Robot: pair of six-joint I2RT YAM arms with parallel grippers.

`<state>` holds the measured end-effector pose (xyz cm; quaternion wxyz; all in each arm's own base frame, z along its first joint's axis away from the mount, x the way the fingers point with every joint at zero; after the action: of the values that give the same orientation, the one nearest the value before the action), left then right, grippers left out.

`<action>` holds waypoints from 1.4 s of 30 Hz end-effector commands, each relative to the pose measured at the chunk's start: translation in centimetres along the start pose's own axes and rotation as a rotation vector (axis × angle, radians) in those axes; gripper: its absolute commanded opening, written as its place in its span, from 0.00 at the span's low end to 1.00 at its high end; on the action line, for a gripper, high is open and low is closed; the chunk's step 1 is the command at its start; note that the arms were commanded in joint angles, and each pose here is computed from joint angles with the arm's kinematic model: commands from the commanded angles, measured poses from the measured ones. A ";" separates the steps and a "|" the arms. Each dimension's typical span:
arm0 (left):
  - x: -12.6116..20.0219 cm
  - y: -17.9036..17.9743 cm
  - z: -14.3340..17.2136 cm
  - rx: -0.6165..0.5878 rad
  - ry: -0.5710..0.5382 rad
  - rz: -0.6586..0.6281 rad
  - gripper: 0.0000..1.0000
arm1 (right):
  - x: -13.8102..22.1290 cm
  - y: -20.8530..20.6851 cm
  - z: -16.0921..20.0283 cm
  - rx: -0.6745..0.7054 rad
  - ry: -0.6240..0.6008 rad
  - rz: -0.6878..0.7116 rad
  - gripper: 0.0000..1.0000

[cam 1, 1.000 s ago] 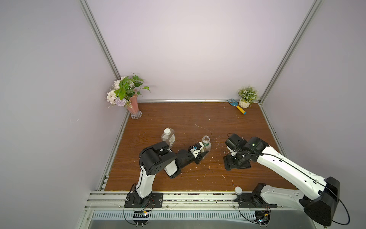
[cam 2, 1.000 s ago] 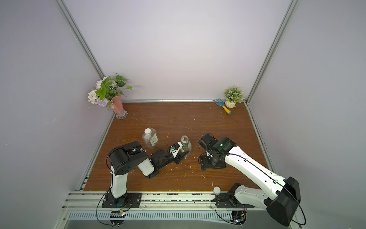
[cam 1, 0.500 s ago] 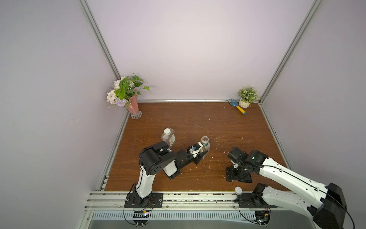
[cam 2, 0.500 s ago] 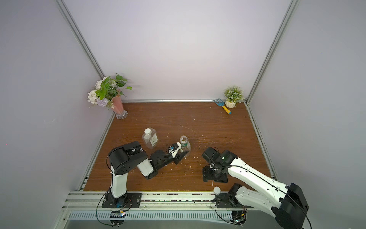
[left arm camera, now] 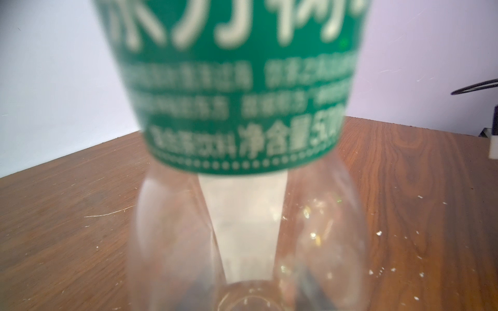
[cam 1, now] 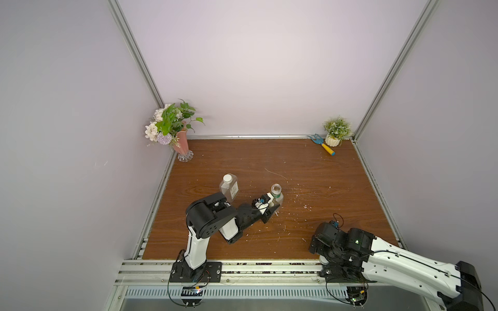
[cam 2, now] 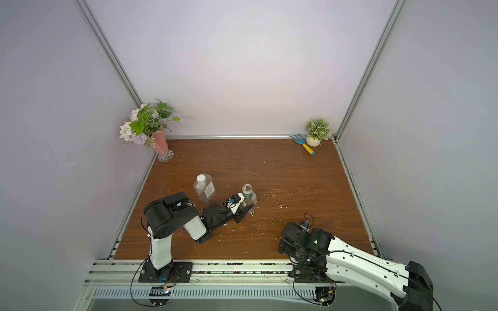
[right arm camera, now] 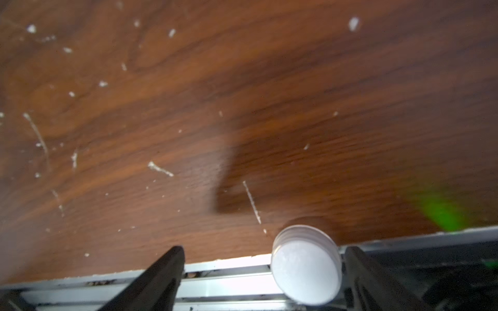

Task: Screw on the bottle caps
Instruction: Pick up the bottle cap from the center of the board.

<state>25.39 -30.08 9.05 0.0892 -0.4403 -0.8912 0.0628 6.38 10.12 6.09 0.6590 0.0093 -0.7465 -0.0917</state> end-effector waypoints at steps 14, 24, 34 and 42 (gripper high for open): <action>0.4 0.3 0.9 0.005 0.044 -0.002 0.44 | 1.3 -1.1 1.4 0.020 0.087 0.158 0.76; 0.5 0.3 0.8 0.000 0.045 -0.004 0.44 | 0.3 -1.0 2.5 0.054 0.136 0.167 0.62; 0.6 0.2 0.7 -0.002 0.042 -0.001 0.44 | -0.3 -1.0 2.1 0.074 0.124 0.205 0.58; 0.6 0.2 0.6 -0.002 0.043 0.004 0.44 | -0.5 -0.7 1.4 0.083 0.093 0.236 0.52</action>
<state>25.14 -29.89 9.08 0.0943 -0.4426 -0.8896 0.0623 4.68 10.07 5.25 0.7056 -0.0397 -0.7075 0.0000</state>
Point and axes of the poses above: each gripper's point midway between its finger pads, its own x axis back along the fingers, its own y axis along the line the jaws close on, z = x × y, the point moved 3 cm from there along x, back along the fingers, and after that the axes turned 14 degrees about x, right-handed, at the moved point
